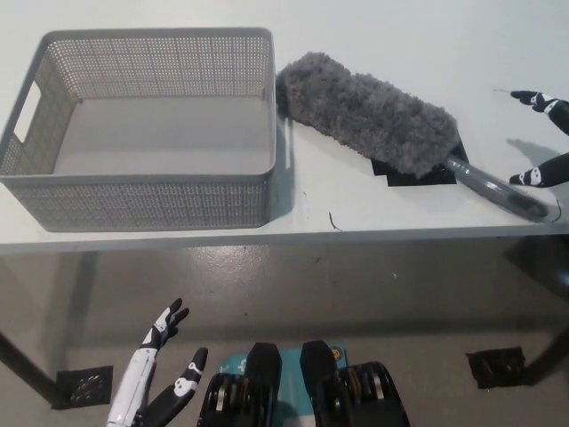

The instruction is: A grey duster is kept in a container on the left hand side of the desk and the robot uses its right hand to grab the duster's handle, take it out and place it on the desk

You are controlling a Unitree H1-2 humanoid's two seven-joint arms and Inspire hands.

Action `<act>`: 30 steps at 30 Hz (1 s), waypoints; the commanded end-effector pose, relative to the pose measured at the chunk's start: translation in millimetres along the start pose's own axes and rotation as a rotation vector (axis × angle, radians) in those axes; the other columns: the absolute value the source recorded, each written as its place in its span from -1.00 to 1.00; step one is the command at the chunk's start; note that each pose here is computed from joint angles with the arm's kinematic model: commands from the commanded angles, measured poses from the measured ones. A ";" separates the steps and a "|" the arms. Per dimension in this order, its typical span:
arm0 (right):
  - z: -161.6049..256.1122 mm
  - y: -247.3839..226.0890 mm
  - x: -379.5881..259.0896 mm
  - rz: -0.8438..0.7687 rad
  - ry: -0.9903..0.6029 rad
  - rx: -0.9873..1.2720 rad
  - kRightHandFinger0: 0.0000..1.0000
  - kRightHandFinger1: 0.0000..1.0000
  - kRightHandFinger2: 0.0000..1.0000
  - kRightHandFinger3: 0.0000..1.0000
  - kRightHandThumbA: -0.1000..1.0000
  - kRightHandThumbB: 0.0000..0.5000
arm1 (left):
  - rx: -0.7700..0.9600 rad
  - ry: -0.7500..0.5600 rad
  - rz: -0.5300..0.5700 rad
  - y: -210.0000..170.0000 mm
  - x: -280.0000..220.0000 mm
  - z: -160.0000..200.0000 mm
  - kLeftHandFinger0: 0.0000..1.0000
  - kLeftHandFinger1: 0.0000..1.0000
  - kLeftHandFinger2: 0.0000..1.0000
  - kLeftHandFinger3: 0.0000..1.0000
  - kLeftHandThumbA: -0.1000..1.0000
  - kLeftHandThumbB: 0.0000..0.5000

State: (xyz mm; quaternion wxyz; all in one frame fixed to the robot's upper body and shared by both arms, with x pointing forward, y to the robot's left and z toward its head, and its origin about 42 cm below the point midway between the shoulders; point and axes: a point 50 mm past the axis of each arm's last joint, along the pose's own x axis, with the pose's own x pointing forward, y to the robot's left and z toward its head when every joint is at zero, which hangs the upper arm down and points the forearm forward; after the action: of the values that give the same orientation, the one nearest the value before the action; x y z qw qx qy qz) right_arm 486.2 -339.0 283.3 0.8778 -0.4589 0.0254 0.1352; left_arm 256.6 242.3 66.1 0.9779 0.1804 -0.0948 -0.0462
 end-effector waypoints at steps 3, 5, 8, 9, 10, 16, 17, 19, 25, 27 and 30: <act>191.4 -259.6 -239.6 0.009 -1.446 1.082 1.00 1.00 1.00 1.00 1.00 1.00 | 0.013 -0.060 0.005 9.1 11.6 11.4 1.00 1.00 0.91 1.00 0.40 -1.00; 198.2 -259.5 -252.7 -0.026 -1.535 1.107 1.00 1.00 1.00 1.00 1.00 1.00 | 0.012 -0.052 0.001 8.5 10.4 11.4 1.00 1.00 0.93 1.00 0.38 -1.00; 200.5 -261.2 -264.1 -0.030 -1.603 1.079 1.00 1.00 1.00 1.00 1.00 1.00 | 0.008 -0.049 0.001 7.9 9.5 11.5 1.00 1.00 0.92 1.00 0.33 -1.00; 201.6 -260.2 -269.3 -0.056 -1.617 1.074 1.00 1.00 1.00 1.00 1.00 1.00 | 0.008 -0.050 0.002 7.8 9.8 11.6 1.00 1.00 0.90 1.00 0.33 -1.00; 202.4 -259.2 -271.6 -0.072 -1.623 1.075 1.00 1.00 1.00 1.00 1.00 1.00 | 0.007 -0.051 0.003 7.7 10.1 11.6 1.00 1.00 0.90 1.00 0.33 -1.00; 227.3 -173.5 -298.5 -0.204 -1.712 1.090 1.00 1.00 1.00 1.00 1.00 0.97 | 0.002 -0.045 -0.007 4.8 9.6 9.5 1.00 1.00 0.88 1.00 0.26 -1.00; 229.2 -148.0 -303.2 -0.236 -1.724 1.049 1.00 1.00 1.00 1.00 1.00 0.98 | -0.004 -0.042 -0.008 3.9 8.4 8.4 1.00 1.00 0.88 1.00 0.25 -1.00; 229.4 -108.6 -307.4 -0.342 -1.701 0.884 1.00 1.00 1.00 1.00 1.00 0.95 | -0.008 -0.040 -0.012 3.3 8.1 7.6 1.00 1.00 0.88 1.00 0.26 -1.00; 261.1 32.7 -260.7 -0.744 -1.607 0.582 1.00 1.00 1.00 1.00 1.00 0.79 | -0.011 -0.053 -0.009 0.4 11.7 5.9 1.00 0.98 0.85 1.00 0.26 -1.00; 286.8 64.8 -258.1 -0.791 -1.471 0.738 1.00 1.00 1.00 1.00 1.00 -0.07 | -0.013 -0.051 -0.010 -1.0 11.5 6.1 1.00 0.98 0.84 1.00 0.28 -0.99; 338.8 84.2 -266.7 -0.732 -1.350 1.041 1.00 1.00 1.00 1.00 1.00 0.16 | -0.010 -0.052 -0.010 -1.9 10.1 7.7 1.00 0.97 0.83 1.00 0.23 -1.00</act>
State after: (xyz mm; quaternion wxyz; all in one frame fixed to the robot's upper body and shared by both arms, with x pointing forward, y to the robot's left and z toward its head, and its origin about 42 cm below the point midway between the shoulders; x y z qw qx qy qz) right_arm 432.0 -216.2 281.0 0.9501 -0.1727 -0.1258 0.2271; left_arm 257.3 242.2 63.0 0.9788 0.1804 -0.0850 -0.0460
